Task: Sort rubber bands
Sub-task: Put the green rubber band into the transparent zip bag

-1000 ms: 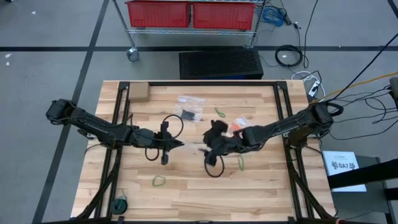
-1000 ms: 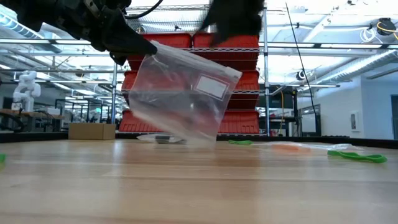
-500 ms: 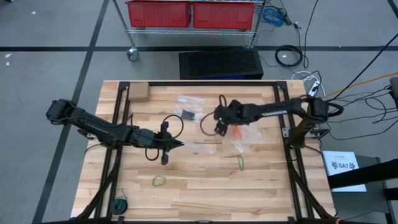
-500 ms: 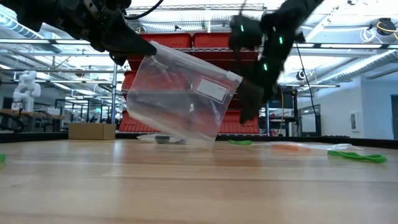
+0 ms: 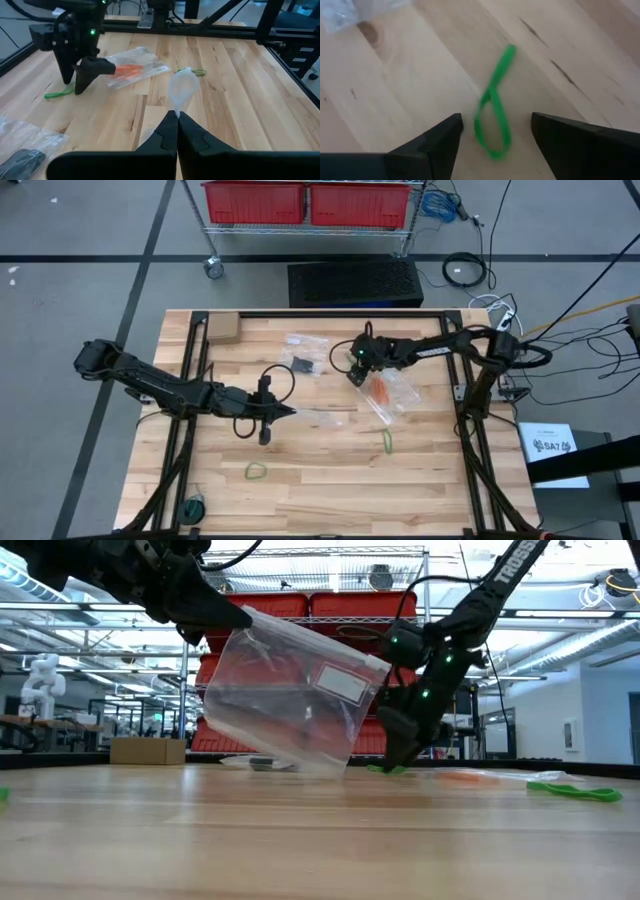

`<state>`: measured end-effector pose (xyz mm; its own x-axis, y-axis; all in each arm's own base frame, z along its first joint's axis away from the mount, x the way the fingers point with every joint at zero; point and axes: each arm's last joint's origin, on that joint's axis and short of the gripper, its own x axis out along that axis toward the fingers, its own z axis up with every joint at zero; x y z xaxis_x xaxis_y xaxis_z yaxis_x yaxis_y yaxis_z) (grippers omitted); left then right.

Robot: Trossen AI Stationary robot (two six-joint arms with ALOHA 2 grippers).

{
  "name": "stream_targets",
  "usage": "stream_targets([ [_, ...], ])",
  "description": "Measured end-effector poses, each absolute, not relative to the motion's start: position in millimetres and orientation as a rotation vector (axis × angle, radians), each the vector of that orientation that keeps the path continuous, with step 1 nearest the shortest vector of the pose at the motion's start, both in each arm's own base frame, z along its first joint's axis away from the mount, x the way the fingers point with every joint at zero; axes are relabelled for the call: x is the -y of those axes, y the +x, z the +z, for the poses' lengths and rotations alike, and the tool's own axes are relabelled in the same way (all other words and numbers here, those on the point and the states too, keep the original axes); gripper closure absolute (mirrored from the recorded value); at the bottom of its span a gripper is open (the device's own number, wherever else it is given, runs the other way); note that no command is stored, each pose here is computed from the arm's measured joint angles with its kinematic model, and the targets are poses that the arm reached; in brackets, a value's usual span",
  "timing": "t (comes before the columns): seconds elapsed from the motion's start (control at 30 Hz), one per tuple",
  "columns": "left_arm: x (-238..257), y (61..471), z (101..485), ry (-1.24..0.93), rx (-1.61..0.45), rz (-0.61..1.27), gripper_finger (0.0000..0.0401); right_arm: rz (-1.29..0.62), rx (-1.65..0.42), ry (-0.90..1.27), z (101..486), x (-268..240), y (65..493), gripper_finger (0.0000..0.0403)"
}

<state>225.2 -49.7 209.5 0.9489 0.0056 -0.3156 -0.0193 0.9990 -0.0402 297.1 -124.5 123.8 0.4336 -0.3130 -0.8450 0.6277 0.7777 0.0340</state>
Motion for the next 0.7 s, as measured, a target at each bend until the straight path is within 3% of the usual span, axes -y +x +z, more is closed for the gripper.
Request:
stream_targets([
  [0.17, 50, 225, 209, -0.042, -0.325, 0.013, 0.0401, -0.603, -0.958, 0.382, 110, 126, 302, 0.0211],
  [0.43, 50, 225, 209, -0.042, -0.325, 0.013, 0.0401, -0.558, -0.922, 0.381, 123, 113, 306, 0.0389],
  [0.7, 50, 225, 209, -0.042, -0.326, 0.013, 0.0401, -0.433, -0.856, 0.342, 152, 71, 312, 0.04],
])
